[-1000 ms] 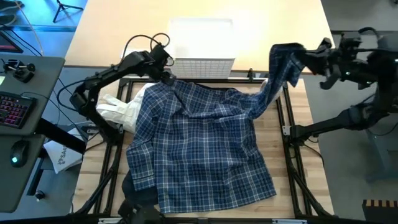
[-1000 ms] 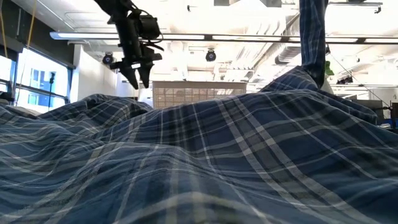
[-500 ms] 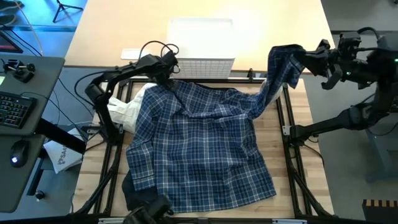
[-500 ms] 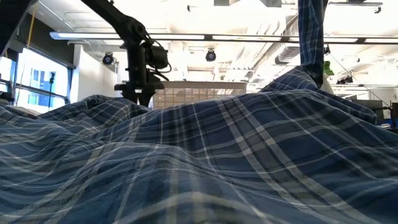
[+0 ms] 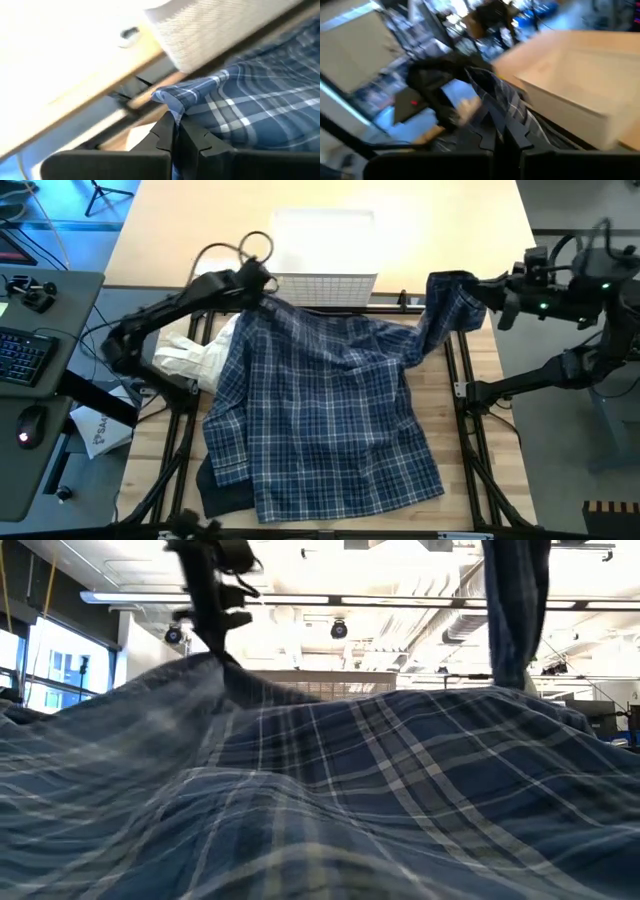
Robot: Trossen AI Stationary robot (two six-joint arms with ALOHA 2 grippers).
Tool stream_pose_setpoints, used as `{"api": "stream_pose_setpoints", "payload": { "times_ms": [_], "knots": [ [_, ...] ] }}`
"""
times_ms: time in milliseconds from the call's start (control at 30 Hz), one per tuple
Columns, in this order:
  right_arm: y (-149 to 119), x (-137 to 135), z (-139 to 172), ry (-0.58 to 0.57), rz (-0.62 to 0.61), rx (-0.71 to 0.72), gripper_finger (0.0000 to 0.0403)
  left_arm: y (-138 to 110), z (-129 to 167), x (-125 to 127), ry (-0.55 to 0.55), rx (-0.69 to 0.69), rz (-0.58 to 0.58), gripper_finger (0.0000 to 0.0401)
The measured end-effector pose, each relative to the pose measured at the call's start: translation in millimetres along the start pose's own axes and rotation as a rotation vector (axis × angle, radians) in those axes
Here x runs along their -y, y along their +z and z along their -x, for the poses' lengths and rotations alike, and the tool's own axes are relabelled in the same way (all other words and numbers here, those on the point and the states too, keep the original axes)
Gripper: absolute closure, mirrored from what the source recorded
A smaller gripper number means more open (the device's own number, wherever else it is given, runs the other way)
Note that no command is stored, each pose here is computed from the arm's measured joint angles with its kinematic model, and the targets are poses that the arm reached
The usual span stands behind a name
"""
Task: Fold laundry
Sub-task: Fold the blue plaid flannel shirt
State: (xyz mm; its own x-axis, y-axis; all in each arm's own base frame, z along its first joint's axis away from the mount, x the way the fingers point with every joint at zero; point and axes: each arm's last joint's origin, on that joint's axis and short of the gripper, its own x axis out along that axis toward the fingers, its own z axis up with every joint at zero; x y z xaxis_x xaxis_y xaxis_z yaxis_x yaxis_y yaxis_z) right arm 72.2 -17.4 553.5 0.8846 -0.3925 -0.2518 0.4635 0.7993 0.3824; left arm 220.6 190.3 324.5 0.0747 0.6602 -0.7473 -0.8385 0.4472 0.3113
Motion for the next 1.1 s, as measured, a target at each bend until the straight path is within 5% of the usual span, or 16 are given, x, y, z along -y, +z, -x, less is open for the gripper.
{"api": "stream_pose_setpoints", "payload": {
  "times_ms": [300, 467, 633, 867, 1100],
  "knots": [
    [-7.6, 6.3, -2.7, -0.138, 0.019, -0.050, 0.0402, -95.7, -51.2, -5.1, -0.023, -0.161, 0.095, 0.0400],
    [-15.8, 9.1, -7.6, -0.199, 0.019, -0.142, 0.0402, -112.8, -57.6, -2.4, -0.009, -0.225, 0.076, 0.0400],
    [-23.0, 11.2, -12.9, -0.258, -0.022, -0.224, 0.0402, -99.7, -46.7, -10.7, 0.003, -0.232, 0.019, 0.0389],
    [-23.4, 9.4, -14.5, -0.221, -0.036, -0.248, 0.0402, -60.4, -11.7, -40.2, -0.003, -0.208, 0.032, 0.0316],
    [-23.9, 7.2, -20.6, -0.215, -0.017, -0.270, 0.0402, -17.3, 38.6, -26.9, -0.307, 0.021, 0.059, 0.0281]
  ]
}}
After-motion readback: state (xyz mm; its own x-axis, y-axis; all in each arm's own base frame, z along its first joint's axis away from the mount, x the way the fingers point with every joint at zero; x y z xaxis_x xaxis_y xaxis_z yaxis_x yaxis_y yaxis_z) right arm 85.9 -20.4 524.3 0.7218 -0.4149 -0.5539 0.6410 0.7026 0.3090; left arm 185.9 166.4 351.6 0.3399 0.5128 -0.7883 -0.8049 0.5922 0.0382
